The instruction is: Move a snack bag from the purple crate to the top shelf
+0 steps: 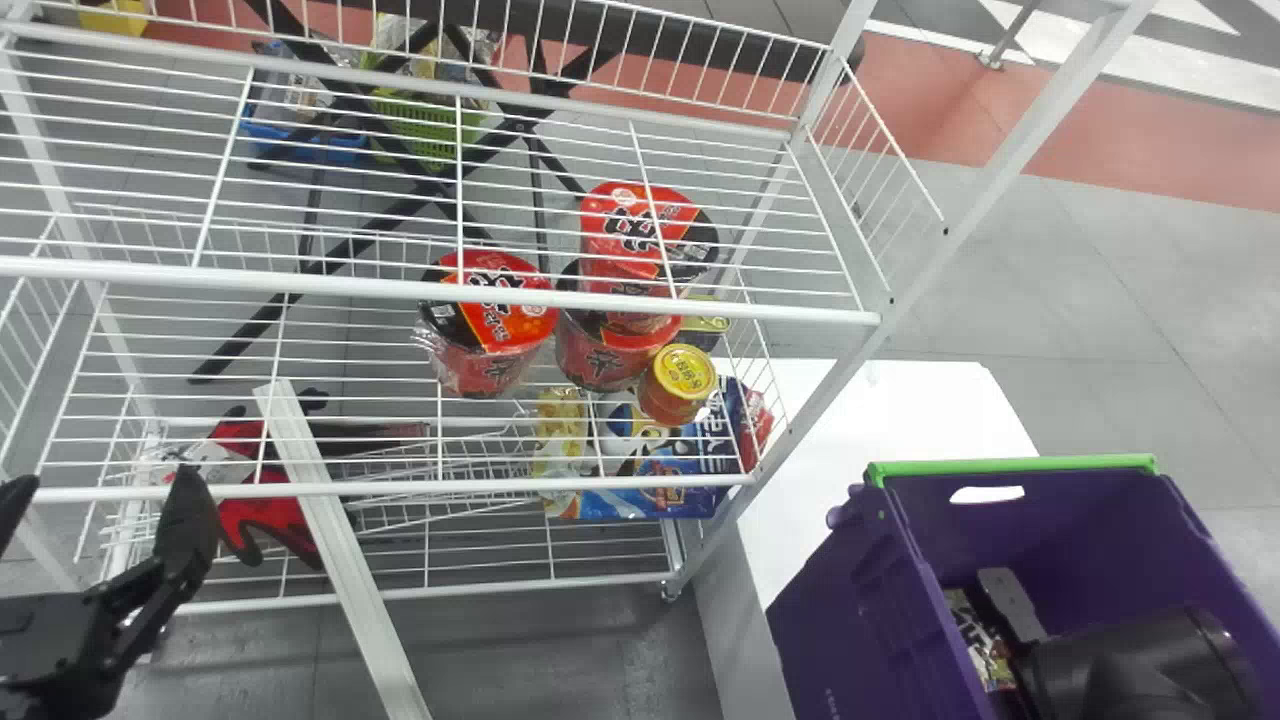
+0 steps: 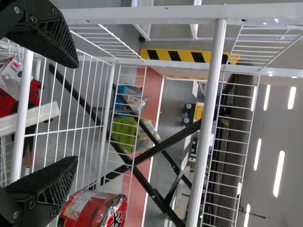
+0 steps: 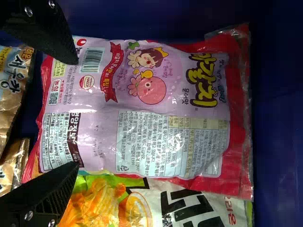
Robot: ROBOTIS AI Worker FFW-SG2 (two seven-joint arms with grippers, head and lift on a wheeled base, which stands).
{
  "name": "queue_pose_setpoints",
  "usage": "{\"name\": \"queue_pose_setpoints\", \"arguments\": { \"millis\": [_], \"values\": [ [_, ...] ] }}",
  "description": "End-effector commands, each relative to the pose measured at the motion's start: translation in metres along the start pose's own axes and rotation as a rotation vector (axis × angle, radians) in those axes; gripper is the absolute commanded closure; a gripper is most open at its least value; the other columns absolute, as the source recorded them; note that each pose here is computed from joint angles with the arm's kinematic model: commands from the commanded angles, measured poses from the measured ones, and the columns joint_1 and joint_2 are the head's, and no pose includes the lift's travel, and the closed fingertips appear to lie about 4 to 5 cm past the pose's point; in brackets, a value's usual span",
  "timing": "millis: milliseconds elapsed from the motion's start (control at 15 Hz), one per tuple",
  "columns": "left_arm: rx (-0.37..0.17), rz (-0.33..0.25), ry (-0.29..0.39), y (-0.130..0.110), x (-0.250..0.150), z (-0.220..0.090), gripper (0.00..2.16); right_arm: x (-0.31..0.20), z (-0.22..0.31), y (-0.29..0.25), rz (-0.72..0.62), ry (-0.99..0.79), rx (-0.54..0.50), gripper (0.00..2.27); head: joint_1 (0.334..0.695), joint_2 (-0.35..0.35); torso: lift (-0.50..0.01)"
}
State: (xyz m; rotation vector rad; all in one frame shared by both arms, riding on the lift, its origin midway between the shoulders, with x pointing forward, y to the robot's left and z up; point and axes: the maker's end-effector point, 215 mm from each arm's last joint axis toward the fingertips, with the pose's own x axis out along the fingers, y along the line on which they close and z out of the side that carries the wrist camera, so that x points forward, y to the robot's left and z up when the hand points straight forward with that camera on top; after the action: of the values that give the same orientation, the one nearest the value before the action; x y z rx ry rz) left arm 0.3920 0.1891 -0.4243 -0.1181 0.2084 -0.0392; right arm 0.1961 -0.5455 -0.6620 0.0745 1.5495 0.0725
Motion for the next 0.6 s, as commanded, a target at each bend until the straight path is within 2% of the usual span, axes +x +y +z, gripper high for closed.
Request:
{"name": "queue_pose_setpoints", "arguments": {
  "millis": [0,133,200,267,333,400,533],
  "values": [
    [0.001,0.002,0.005,0.001,0.0,-0.003,0.14,0.009,-0.002,0.005,-0.004,0.013,-0.017,0.12,0.695,-0.35,-0.461],
    [0.002,0.004,0.006,0.002,0.0,-0.004,0.14,0.012,-0.002,0.007,-0.005,0.014,-0.023,0.17,0.695,-0.35,-0.461],
    [0.002,0.005,0.007,0.003,-0.001,-0.006,0.14,0.012,-0.002,0.007,-0.004,0.013,-0.026,0.33,0.695,-0.35,-0.461],
    [0.002,0.005,0.007,0.003,-0.001,-0.007,0.14,0.012,0.001,0.007,-0.003,0.007,-0.03,0.55,0.695,-0.35,-0.461],
    [0.002,0.005,0.009,0.003,-0.001,-0.007,0.14,0.012,0.002,0.007,-0.003,0.005,-0.033,0.94,0.695,-0.35,-0.461],
    [0.002,0.005,0.007,0.003,-0.001,-0.007,0.14,0.011,0.004,0.007,-0.005,-0.001,-0.037,1.21,0.695,-0.35,-0.461],
    [0.0,0.004,0.005,0.002,-0.001,-0.005,0.14,0.009,0.011,0.009,0.005,-0.019,-0.048,1.43,0.695,-0.35,-0.461]
  ]
}}
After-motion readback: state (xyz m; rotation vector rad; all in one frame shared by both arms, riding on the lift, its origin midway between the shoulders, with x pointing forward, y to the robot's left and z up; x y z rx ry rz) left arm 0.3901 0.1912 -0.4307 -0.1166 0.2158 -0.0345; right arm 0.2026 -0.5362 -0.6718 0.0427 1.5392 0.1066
